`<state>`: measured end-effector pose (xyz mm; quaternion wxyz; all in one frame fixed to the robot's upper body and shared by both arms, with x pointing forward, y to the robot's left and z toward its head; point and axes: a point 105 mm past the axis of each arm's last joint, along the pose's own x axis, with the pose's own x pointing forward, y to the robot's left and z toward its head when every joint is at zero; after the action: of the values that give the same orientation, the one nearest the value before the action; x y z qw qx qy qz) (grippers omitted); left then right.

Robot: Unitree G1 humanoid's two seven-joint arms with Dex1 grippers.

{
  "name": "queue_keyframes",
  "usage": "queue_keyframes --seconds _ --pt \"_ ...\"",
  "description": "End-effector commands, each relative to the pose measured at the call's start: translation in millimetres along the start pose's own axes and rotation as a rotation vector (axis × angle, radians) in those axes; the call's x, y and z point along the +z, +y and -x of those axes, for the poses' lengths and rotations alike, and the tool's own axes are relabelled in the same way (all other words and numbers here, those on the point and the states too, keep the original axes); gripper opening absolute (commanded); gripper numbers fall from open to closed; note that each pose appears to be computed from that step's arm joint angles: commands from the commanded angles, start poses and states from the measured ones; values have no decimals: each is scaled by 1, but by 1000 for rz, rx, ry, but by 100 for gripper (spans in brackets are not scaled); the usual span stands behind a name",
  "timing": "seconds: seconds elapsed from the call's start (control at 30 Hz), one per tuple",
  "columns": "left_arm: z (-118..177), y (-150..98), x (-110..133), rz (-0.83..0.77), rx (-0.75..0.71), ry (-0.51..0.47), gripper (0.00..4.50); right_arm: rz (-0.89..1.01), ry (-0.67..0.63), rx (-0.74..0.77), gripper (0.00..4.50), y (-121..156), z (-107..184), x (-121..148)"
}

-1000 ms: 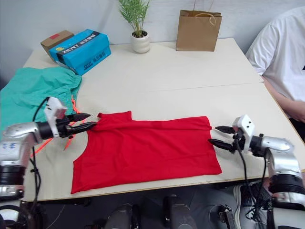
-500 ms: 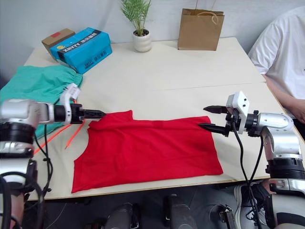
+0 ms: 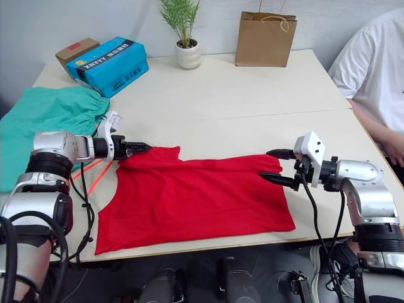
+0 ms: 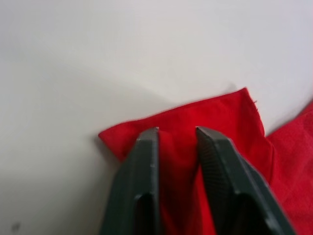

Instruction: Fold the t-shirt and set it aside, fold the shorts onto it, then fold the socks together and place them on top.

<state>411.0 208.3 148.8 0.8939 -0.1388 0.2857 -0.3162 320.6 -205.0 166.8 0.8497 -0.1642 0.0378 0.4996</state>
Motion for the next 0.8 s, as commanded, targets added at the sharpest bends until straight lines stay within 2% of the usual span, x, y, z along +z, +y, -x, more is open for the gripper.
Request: queue_keyframes --seconds 0.03,0.2,0.37,0.43,0.6,0.8 --pt "11 -19 19 -223 -179 -171 2 34 -35 -32 373 -2 9 13" --pt "28 -31 18 -393 -308 -311 2 20 -28 -41 373 2 10 8" --pt "43 -46 8 -576 -408 -387 2 12 -19 -42 373 5 11 3" --pt "47 -51 2 -662 -422 -387 2 10 -15 -44 373 6 12 1" --pt "53 -62 -36 -1018 -439 -261 2 3 -1 -52 373 8 16 -4" --pt "61 -61 -73 -1288 -448 -184 2 -7 14 -55 373 11 18 -11"
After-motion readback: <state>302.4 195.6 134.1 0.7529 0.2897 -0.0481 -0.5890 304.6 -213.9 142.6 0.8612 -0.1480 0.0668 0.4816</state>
